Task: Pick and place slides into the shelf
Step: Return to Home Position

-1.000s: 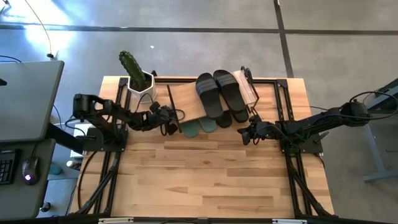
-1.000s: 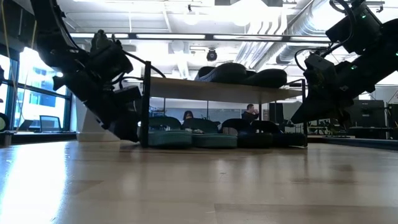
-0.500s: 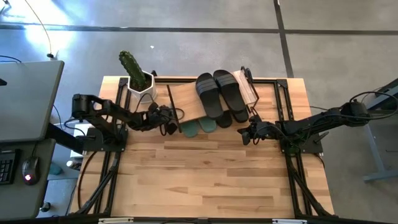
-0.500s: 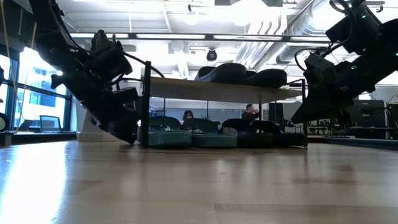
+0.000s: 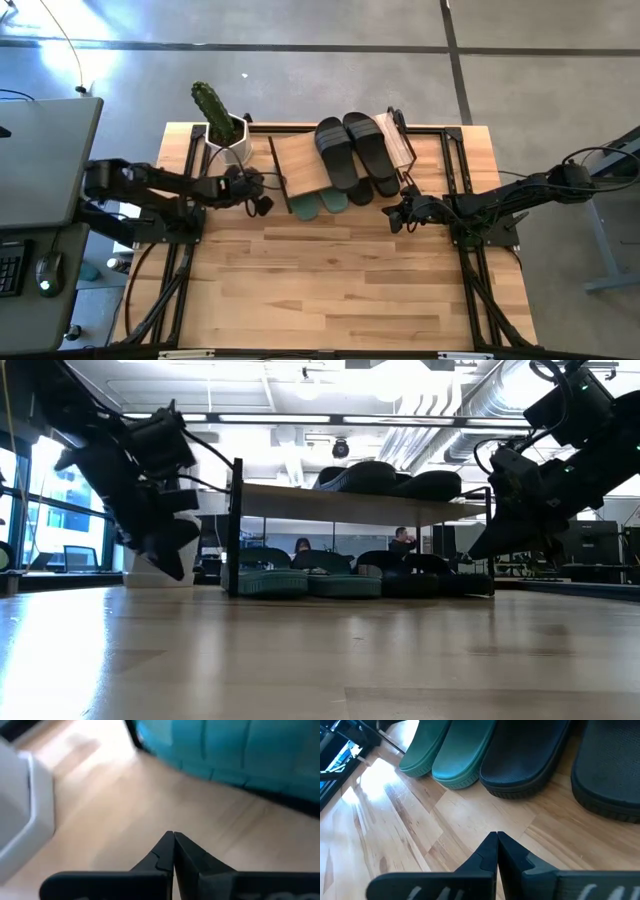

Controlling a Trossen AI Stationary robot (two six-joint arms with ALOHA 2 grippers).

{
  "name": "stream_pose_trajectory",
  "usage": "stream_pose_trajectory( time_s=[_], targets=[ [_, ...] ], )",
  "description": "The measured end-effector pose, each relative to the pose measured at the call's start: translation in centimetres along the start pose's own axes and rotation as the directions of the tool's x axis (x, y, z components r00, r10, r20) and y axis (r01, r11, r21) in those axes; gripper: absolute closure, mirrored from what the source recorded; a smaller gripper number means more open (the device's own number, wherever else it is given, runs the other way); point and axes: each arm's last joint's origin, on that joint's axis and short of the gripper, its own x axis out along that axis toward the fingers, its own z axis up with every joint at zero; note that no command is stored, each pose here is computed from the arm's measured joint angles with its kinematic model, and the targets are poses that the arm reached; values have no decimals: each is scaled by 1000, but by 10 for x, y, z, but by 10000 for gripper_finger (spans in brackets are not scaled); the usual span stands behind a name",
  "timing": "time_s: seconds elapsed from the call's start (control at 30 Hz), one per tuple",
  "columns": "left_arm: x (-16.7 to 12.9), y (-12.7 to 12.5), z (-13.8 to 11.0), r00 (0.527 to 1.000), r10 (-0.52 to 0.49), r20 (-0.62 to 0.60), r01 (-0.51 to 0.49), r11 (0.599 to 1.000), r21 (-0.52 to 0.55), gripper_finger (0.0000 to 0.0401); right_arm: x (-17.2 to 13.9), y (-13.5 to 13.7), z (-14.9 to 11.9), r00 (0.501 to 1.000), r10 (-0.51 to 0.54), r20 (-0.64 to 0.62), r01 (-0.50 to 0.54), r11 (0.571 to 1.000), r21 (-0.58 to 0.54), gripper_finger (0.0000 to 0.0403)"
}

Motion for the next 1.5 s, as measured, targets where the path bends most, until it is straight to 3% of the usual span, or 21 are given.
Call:
stream_pose_trajectory(
  time_s=[0.13,0.33,0.5,0.63,0.7,0.87,1.0,1.13,1.27,1.37,1.5],
  targets=[
    [-12,5,-3,999,-20,-38,18,999,-43,401,0,0,0,1000,-2,-2,2,1000,-1,403],
    [-38,2,-2,995,-97,22,99,990,-102,401,0,0,0,1000,5,-11,-5,1000,1,403],
    [-62,-4,0,970,-209,127,224,967,-122,401,0,0,-1,999,20,-30,-20,1000,2,403],
    [-83,-9,3,914,-339,224,368,924,-103,401,0,2,-2,995,58,-76,-56,998,26,403],
    [-95,-12,5,864,-422,276,460,883,-91,401,-1,3,-3,990,95,-108,-90,995,43,403],
    [-126,-16,20,663,-576,477,681,729,-66,401,-9,15,4,947,292,-135,-281,955,94,403],
    [-146,-13,30,501,-626,597,751,658,60,401,-24,31,20,870,486,-84,-479,873,96,403],
    [-159,-9,34,351,-693,629,786,583,204,401,-54,57,52,776,630,41,-629,777,-27,403],
    [-173,-2,36,198,-751,630,815,483,320,401,-99,76,86,694,702,162,-673,712,-201,403],
    [-183,7,34,95,-783,614,831,402,384,401,-133,79,104,657,715,241,-644,698,-314,403],
    [-194,21,30,1,-792,611,833,338,438,401,-165,68,108,577,748,327,-625,663,-412,403]
  ],
)
